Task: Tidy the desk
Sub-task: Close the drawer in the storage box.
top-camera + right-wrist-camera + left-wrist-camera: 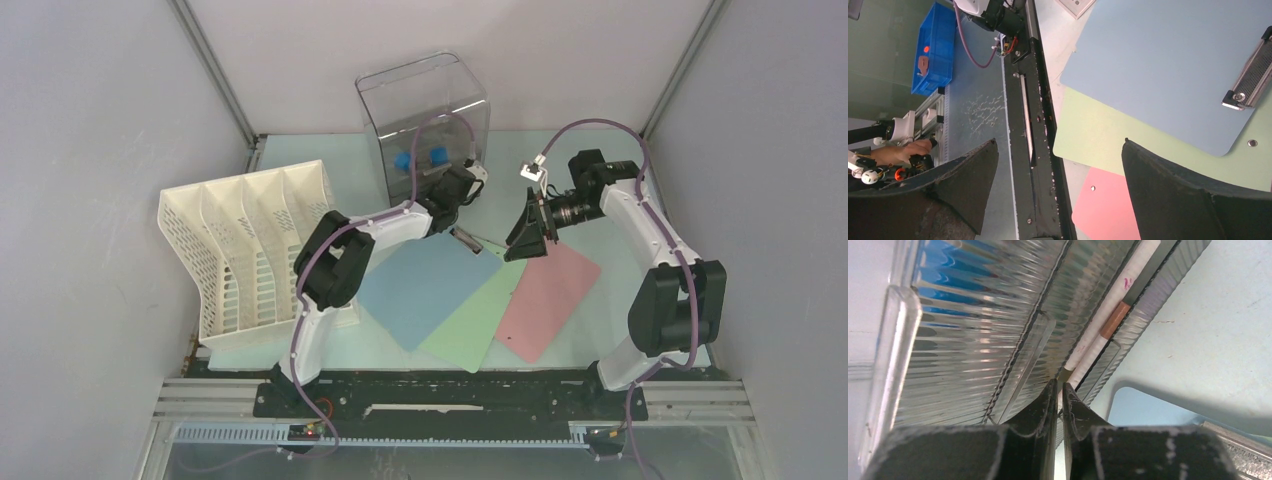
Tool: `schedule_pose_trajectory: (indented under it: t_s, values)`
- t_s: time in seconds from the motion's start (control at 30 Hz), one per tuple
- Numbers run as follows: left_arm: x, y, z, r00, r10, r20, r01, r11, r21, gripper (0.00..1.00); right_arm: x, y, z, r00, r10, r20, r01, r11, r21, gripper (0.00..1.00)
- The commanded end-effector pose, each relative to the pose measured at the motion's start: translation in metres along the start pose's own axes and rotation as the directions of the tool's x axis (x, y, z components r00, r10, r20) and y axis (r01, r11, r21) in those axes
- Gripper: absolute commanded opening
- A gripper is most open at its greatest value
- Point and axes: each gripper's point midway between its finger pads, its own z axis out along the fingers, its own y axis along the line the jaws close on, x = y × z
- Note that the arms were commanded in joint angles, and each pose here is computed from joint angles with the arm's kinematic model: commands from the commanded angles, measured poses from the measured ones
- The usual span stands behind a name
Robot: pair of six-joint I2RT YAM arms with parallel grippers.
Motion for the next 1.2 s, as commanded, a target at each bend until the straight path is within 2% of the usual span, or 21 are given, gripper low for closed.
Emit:
schedule_pose_trajectory:
  t_s: [0.0, 0.33, 0.67, 0.9, 1.17]
  values:
    - [-0.010, 0.010, -0.002, 1.000, -0.012, 0.023, 0.013, 1.000, -0.014, 0.14, -0.014, 0.004, -0.004, 0.998, -0.049, 0.033, 0.049, 0.999, -0.010, 1.00]
    - [-0.027, 0.007, -0.038, 0.990, -0.086, 0.108, 0.079, 0.995, 0.064, 0.15, -0.013, 0.003, -0.004, 0.999, -0.045, 0.031, 0.045, 0.999, -0.012, 1.00]
    - [-0.026, -0.005, -0.056, 0.987, -0.101, 0.127, 0.086, 0.990, 0.114, 0.06, -0.014, 0.004, -0.004, 0.998, -0.046, 0.032, 0.047, 0.999, -0.015, 1.00]
    - [-0.013, -0.014, -0.050, 0.993, -0.064, 0.098, 0.052, 0.991, 0.122, 0.00, -0.014, 0.004, -0.005, 0.998, -0.046, 0.033, 0.047, 0.999, -0.016, 1.00]
    - [0.005, -0.014, -0.024, 0.998, 0.054, 0.027, -0.055, 0.998, 0.030, 0.03, -0.014, 0.004, -0.006, 0.998, -0.046, 0.037, 0.046, 0.999, -0.015, 1.00]
